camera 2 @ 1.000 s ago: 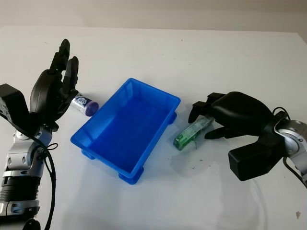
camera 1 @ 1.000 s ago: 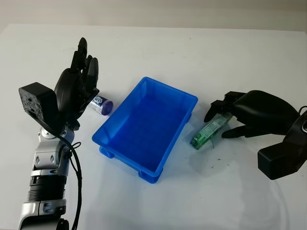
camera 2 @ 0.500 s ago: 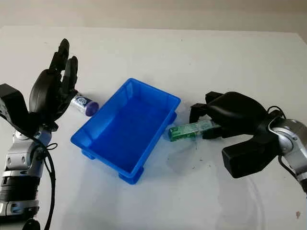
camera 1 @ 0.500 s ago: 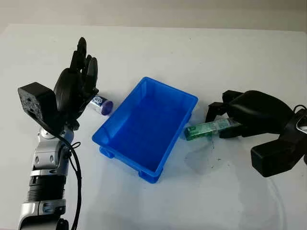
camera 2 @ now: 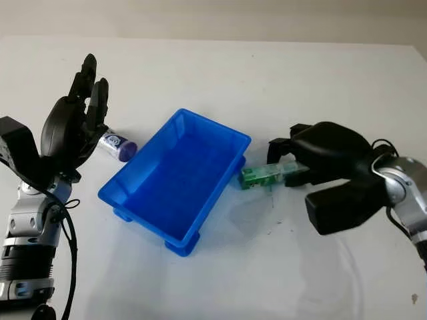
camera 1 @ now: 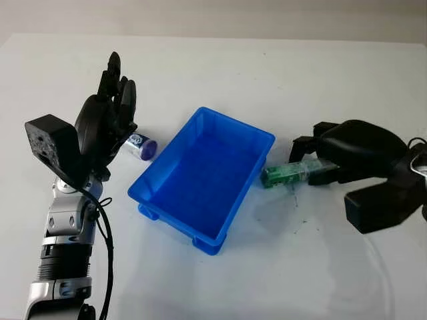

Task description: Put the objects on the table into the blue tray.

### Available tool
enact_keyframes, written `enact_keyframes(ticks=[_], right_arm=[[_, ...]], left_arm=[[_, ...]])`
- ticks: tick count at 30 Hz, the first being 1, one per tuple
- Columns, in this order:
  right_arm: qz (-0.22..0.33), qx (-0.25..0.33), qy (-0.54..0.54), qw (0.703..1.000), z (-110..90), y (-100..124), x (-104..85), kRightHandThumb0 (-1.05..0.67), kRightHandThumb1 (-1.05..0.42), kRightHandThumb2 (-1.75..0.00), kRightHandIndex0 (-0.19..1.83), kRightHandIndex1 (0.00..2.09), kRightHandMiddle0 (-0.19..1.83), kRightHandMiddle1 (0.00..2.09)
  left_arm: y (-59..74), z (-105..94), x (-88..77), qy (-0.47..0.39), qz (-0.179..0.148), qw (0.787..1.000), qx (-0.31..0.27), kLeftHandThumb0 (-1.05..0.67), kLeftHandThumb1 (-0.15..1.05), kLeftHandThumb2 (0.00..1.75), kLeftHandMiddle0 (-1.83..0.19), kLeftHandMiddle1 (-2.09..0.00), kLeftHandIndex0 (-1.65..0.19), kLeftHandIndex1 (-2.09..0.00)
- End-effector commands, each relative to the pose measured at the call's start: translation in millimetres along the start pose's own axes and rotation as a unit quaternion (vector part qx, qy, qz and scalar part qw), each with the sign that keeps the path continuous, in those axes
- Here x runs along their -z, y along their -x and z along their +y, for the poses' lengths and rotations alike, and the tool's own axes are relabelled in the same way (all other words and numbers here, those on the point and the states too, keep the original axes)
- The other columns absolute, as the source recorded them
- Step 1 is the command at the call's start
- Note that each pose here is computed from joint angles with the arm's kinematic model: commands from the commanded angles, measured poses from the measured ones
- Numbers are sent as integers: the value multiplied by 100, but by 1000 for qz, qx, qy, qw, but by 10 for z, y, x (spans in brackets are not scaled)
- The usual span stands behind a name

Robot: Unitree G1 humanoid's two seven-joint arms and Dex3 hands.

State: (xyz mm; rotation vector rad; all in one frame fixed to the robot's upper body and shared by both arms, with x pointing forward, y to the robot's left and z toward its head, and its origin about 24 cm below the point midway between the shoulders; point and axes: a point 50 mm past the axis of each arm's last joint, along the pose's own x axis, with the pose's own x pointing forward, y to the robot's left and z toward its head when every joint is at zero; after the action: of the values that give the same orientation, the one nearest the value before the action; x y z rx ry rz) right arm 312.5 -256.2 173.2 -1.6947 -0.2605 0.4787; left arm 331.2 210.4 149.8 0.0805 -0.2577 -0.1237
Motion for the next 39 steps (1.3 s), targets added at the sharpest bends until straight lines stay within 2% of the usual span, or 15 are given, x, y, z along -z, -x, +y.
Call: enact_keyframes(ticks=[1,7,13,16,19,24,27,29,31,35,39], right_arm=[[10,18,27,999,-94,16,80,-33,-98,-5,30,185,37,121],[37,60,57,996,-237,34,173,-31,-95,-5,38,172,45,113],[71,85,85,990,-380,76,260,-29,-95,-6,34,180,46,117],[94,109,122,982,-449,103,326,-32,-93,-5,35,202,46,123],[112,119,141,977,-491,109,356,-33,-94,-6,35,190,47,116],[137,180,153,962,-544,113,409,-35,-91,-5,41,207,55,117],[142,199,164,956,-566,97,387,-34,-93,-5,43,209,52,124],[142,225,165,950,-585,77,353,-32,-92,-5,48,179,53,122],[136,253,156,945,-595,51,313,-31,-91,-5,53,158,53,118],[98,312,144,934,-572,1,213,-30,-89,-6,60,150,60,99],[47,348,115,929,-526,-73,65,-29,-93,-6,56,137,51,107]], left_arm=[[-18,22,-68,-6,-13,1000,0,-71,105,63,19,0,19,0],[-15,31,-71,-9,-12,1000,-1,-71,105,63,19,0,19,0],[-17,32,-75,-9,-11,1000,-3,-71,105,64,19,0,19,0],[-14,31,-76,-9,-12,1000,-1,-71,105,64,19,0,19,0],[-14,30,-77,-9,-12,1000,-2,-70,105,64,19,0,19,0],[-12,32,-78,-10,-11,1000,0,-71,105,64,19,0,19,0],[-11,28,-79,-11,-11,1000,-2,-71,105,64,19,0,19,0],[-10,26,-78,-11,-11,1000,-3,-70,105,64,19,0,19,0],[-6,28,-71,-10,-11,1000,-2,-70,105,64,19,0,19,0],[-4,27,-58,-9,-10,1000,-1,-70,105,64,19,0,19,0],[-7,16,-58,-9,-9,1000,-2,-70,105,64,19,0,19,0]])
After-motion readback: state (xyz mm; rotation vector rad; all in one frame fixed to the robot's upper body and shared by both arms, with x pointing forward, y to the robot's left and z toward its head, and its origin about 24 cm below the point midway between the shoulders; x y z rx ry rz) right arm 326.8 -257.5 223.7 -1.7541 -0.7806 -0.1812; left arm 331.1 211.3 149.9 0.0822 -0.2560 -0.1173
